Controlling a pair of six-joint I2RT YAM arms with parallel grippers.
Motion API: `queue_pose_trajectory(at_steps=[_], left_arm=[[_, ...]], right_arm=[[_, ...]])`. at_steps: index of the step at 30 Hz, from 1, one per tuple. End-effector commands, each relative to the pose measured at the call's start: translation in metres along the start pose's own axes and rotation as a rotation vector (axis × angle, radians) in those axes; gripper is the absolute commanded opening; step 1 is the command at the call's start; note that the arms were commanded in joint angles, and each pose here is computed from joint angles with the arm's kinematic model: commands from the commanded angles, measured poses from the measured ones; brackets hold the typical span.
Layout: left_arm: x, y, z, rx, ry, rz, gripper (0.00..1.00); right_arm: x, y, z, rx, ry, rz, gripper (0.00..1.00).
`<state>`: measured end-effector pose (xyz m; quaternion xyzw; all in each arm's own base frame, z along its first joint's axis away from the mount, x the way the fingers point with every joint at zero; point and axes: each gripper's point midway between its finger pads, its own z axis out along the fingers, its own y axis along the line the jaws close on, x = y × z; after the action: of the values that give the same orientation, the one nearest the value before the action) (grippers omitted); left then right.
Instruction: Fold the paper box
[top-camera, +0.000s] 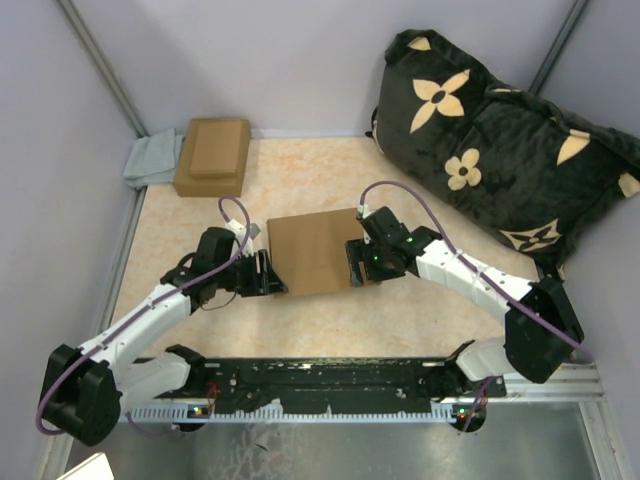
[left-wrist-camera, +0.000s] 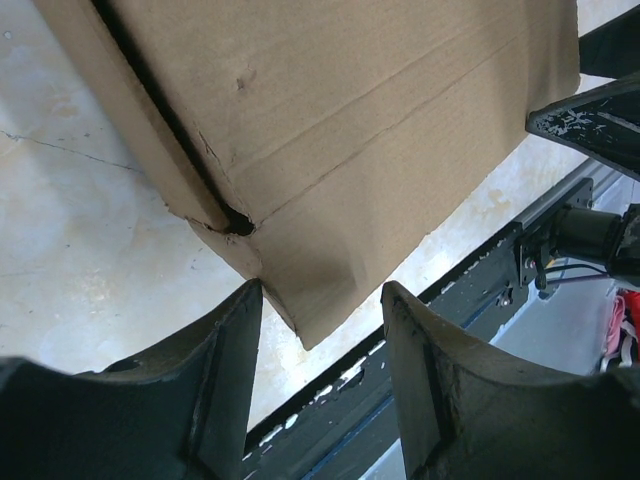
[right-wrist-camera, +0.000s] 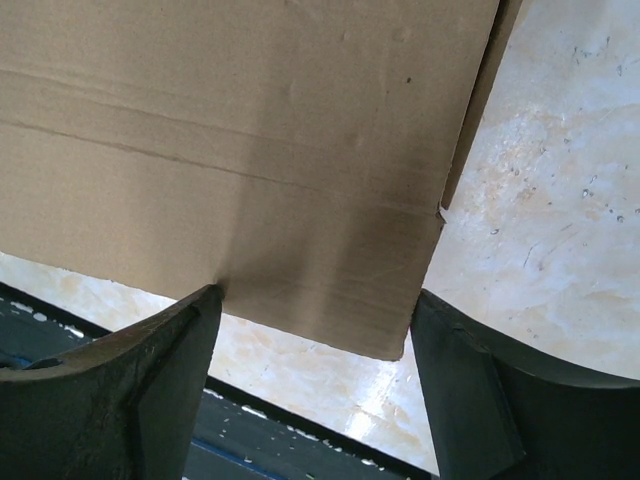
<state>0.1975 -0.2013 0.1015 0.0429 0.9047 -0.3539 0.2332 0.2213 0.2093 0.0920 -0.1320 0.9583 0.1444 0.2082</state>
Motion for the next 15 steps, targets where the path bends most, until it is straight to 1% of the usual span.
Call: queue_pose_trajectory(at_steps=[1,6,15], left_arm=[[-0.013,-0.024,-0.009,0.083,-0.035,0.037,0.57],[-0.01,-0.026,-0.006,0.109,-0.024,0.031,0.57],[0.004,-0.014,0.003,0.102,0.02,0.003,0.57]], right_arm=[[-0.028,0.022,-0.026,-0.088,-0.099,-0.02,0.76],[-0.033,0.02,-0.033,-0.068,-0.115,-0.014,0.77],[-0.023,0.014,-0.024,-0.047,-0.075,-0.012,0.78]])
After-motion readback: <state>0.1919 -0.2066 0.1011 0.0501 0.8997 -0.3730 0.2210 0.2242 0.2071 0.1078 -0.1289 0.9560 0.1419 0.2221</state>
